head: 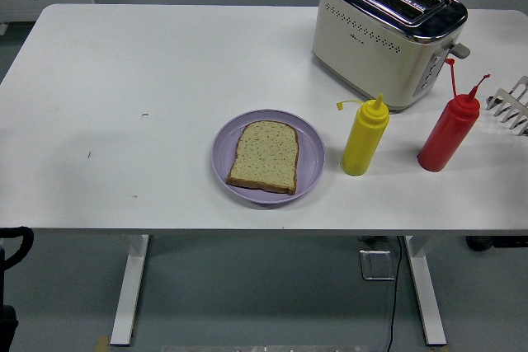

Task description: Pick up the cup,pour liquid into bread,place the cup on the desk

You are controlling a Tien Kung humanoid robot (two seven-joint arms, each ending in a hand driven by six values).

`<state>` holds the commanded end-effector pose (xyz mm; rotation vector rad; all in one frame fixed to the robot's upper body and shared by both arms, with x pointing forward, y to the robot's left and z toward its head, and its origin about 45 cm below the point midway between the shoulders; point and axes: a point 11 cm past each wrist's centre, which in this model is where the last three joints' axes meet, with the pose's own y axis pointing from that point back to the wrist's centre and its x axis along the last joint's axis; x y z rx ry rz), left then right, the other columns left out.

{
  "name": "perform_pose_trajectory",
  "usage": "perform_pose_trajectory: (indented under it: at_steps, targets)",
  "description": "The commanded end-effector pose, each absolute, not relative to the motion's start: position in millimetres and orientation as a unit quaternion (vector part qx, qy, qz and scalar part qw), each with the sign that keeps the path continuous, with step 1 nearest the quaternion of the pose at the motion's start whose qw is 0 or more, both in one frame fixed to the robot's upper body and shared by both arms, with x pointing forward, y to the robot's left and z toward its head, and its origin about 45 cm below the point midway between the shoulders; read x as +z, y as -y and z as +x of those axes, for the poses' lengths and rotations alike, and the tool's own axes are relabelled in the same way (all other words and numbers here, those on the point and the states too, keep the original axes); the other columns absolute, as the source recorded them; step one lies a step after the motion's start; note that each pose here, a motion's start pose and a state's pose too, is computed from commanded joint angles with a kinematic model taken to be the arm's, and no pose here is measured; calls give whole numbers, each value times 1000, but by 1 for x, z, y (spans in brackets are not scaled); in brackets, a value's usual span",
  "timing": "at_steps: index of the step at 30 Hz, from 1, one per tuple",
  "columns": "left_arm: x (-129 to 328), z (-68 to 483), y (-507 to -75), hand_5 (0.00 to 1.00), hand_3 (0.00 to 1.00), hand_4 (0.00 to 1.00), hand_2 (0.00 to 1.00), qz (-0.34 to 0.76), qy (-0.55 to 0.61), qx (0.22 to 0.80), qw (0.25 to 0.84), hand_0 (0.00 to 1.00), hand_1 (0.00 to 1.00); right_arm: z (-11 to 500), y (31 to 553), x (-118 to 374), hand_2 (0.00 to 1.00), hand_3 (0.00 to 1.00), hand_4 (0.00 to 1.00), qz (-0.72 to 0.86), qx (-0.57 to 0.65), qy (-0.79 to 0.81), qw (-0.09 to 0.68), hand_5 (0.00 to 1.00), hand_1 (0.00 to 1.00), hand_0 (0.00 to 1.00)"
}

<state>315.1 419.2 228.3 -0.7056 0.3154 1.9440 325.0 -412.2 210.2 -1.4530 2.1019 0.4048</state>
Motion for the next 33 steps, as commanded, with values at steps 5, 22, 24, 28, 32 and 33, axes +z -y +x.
perform_pose_trajectory:
  at_steps: [5,22,24,28,32,33]
  targets:
    - [228,315,-419,998,667,641,733,-291,-131,805,501,721,735,323,412,210,782,815,704,-547,140,-784,260,472,766,815]
    - [229,316,-419,998,667,640,732,-292,-130,804,502,721,735,309,389,196,997,998,931,-649,-18,-758,53,384,924,981]
    - [229,316,-419,998,667,639,733,-292,-130,804,502,720,735,308,382,194,998,998,955,-665,-46,-745,21,357,946,997]
    - [229,316,-420,998,667,639,733,-292,-129,804,502,720,735,307,372,190,998,998,955,-676,-65,-734,-4,357,946,997]
    - [229,316,-420,998,666,640,733,-292,-129,804,501,720,735,310,361,185,998,998,960,-680,-69,-730,-15,330,954,998]
    - [230,316,-420,998,666,640,733,-293,-129,804,501,720,735,312,358,183,998,998,960,-679,-71,-730,-16,330,954,998]
